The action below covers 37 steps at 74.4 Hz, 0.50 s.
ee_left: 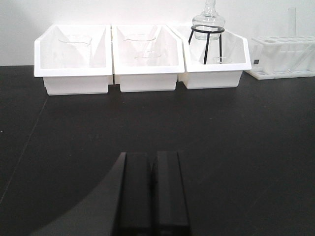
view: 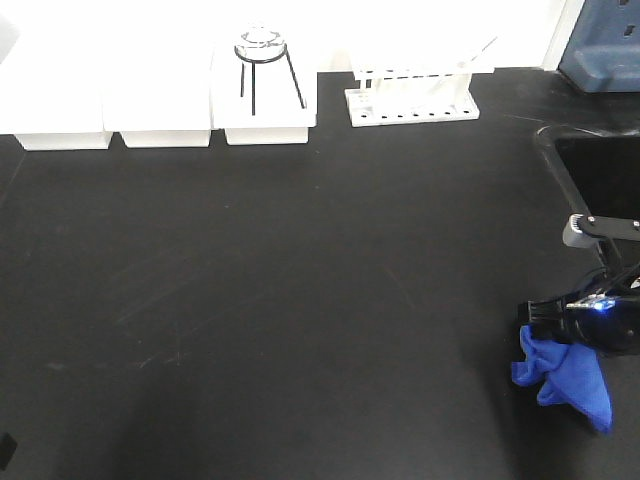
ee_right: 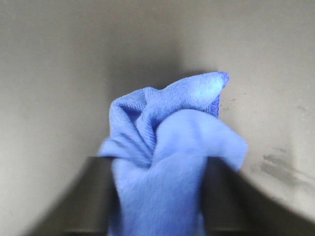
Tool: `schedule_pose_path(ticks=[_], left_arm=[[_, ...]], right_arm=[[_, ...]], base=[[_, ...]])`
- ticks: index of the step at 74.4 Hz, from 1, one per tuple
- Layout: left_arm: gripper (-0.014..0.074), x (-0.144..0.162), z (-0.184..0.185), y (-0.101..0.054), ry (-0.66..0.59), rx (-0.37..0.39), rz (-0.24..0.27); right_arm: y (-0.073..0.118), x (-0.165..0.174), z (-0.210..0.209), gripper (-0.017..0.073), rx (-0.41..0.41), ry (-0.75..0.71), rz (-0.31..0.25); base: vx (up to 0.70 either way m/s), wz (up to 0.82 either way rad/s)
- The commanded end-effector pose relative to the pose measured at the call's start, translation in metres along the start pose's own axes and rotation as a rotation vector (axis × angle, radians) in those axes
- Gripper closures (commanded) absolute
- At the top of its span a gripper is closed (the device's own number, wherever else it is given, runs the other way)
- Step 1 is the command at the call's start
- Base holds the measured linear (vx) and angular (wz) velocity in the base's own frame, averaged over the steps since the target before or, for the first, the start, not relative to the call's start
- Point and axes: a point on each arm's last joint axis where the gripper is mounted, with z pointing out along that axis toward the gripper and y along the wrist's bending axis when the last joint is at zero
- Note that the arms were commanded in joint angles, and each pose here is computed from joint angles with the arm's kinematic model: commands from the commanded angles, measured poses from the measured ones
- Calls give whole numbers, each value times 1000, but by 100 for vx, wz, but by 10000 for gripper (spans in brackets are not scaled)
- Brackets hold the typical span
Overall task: Wipe right workspace with blue cloth
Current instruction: 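Lower the right gripper onto the blue cloth and close on it, then lift the blue cloth up off the counter with the right gripper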
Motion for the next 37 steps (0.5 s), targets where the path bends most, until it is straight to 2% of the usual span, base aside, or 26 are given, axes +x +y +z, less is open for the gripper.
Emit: schedule_pose_path(ticks=[1, 6, 18, 37], left_arm=[[600, -16, -3, -1, -116, 0, -4], [600, -16, -3, -1, -116, 0, -4], [600, -16, -3, -1, -116, 0, -4], [600, -16, -3, -1, -116, 0, -4]], right_arm=[[-1, -7, -7, 430, 5, -46, -13], [0, -6, -7, 577, 1, -30, -15], [2, -5, -19, 569, -6, -60, -23], [12, 3, -80, 566, -2, -332, -66]], base=[[0, 0], [0, 0], [0, 0], [0, 0]])
